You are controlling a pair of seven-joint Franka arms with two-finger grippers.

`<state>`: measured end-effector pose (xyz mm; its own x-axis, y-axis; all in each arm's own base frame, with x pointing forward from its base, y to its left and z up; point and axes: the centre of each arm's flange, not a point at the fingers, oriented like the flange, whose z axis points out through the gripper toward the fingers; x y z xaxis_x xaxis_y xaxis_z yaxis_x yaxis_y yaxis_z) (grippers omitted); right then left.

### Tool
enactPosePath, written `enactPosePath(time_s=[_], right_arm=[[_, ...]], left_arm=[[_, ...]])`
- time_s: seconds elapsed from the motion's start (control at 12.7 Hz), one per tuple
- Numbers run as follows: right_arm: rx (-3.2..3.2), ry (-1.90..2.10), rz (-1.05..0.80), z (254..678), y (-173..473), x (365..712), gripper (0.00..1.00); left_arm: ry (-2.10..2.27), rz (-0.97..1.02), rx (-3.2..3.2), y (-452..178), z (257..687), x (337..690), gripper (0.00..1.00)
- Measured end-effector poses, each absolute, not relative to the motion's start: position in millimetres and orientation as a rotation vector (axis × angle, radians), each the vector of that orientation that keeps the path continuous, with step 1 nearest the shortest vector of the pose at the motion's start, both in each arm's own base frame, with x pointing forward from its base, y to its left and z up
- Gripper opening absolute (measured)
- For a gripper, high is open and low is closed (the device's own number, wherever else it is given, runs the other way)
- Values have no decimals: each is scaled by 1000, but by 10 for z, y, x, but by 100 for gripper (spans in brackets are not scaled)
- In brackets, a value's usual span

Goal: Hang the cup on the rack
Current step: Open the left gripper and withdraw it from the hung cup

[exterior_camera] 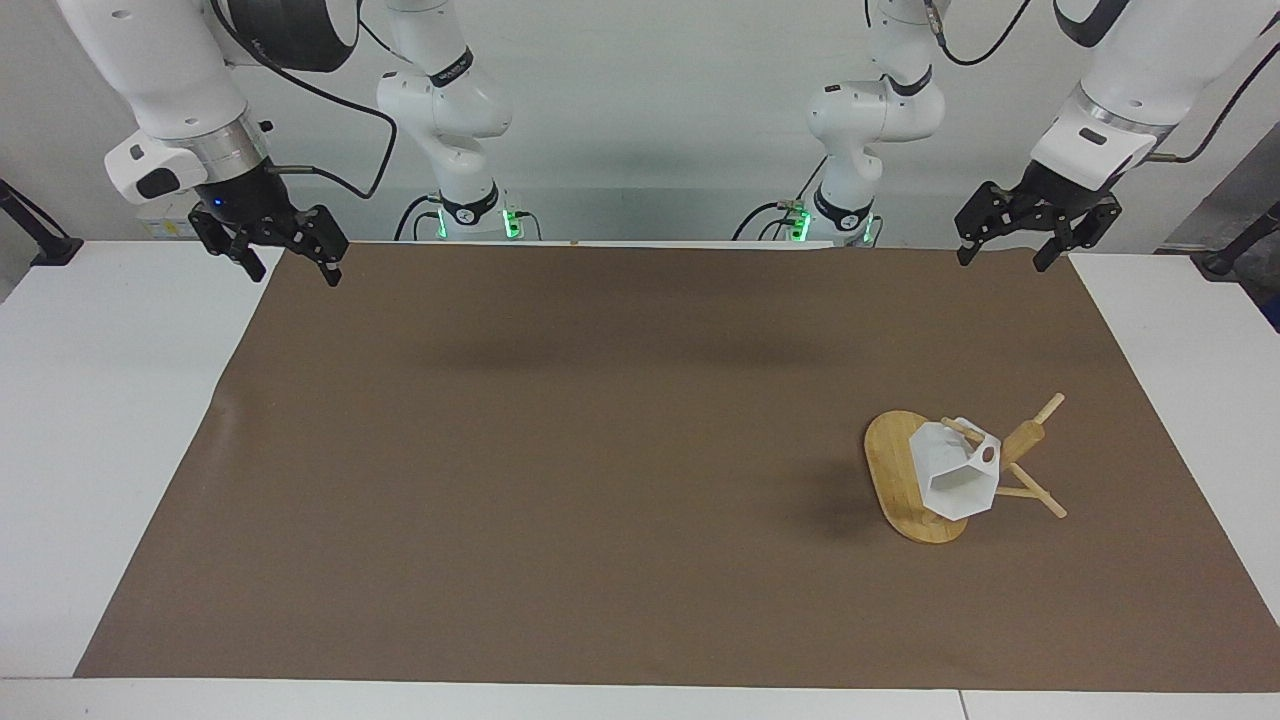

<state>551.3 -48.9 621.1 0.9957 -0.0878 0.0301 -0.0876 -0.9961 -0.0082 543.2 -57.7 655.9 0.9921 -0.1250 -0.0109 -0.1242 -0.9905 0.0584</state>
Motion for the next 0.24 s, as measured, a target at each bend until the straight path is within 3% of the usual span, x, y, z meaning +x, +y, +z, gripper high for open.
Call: enactPosePath(time_s=[0.24], right_arm=[[-3131, 137, -48, 6211, -487, 5513, 100]], left_arm=[[-220, -64, 3077, -591, 6512, 5384, 100]])
